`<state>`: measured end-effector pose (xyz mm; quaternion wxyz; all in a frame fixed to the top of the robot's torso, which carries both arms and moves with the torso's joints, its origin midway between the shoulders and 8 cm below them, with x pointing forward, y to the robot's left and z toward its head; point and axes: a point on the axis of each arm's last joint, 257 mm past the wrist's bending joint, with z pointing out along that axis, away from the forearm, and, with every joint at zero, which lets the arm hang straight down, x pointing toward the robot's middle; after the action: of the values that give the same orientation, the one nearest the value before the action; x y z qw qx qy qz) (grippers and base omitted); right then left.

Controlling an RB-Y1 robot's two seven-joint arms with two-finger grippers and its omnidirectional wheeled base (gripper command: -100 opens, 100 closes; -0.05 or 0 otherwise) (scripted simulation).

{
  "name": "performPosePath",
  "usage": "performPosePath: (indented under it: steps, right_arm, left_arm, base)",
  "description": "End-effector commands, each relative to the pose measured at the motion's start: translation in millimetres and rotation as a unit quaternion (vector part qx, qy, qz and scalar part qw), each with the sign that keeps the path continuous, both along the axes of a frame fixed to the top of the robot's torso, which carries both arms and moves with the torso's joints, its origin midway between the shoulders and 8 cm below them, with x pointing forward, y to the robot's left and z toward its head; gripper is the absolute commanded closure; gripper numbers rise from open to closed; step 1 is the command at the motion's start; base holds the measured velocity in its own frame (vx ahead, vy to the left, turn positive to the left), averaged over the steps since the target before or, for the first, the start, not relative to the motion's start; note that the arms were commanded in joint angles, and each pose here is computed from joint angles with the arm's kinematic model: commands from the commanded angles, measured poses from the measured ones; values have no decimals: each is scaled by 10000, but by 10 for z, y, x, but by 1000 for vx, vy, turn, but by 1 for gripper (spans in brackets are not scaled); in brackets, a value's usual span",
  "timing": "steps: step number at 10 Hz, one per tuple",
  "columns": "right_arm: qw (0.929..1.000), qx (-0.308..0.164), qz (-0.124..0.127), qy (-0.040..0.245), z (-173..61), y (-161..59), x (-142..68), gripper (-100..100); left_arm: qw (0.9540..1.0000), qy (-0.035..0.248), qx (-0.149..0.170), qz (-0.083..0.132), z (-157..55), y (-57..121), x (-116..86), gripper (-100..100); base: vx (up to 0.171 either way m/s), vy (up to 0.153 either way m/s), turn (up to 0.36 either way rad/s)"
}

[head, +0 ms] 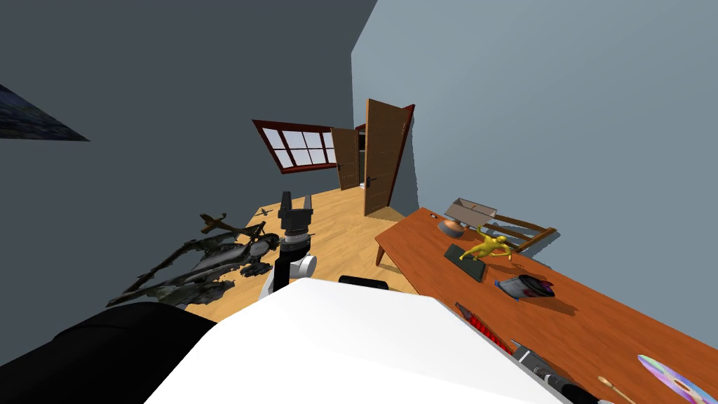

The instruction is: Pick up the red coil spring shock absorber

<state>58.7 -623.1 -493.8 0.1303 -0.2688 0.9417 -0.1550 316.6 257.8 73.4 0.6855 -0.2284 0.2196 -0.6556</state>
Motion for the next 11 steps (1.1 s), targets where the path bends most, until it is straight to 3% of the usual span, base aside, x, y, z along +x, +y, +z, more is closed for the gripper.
performPosePath:
  steps: [1, 2, 3, 7, 8, 11]
  right_arm:
    - [10000, 0, 0, 0, 0, 0, 0, -100]
    - [10000, -2, 12, 9, 0, -4, -7, 0]
    - [10000, -1, -42, 13, -93, 51, -37, -100]
    - [9999, 8, -102, 21, -201, 131, -78, -100]
    - [9999, 2, -103, 22, -205, 132, -81, 100]
    - [10000, -3, -91, 26, -203, 130, -80, 100]
  left_arm:
    - [10000, 0, 0, 0, 0, 0, 0, 0]
    - [10000, 0, 0, 0, 0, 0, 0, 0]
    - [10000, 0, 0, 0, 0, 0, 0, 0]
    - [10000, 0, 0, 0, 0, 0, 0, 0]
    - [10000, 0, 0, 0, 0, 0, 0, 0]
    - [10000, 0, 0, 0, 0, 0, 0, 0]
  base:
    - [7, -2, 5]
    - [0, 0, 0]
    - [4, -32, 68]
    - [5, -48, 54]
    - [0, 0, 0]
    - [0, 0, 0]
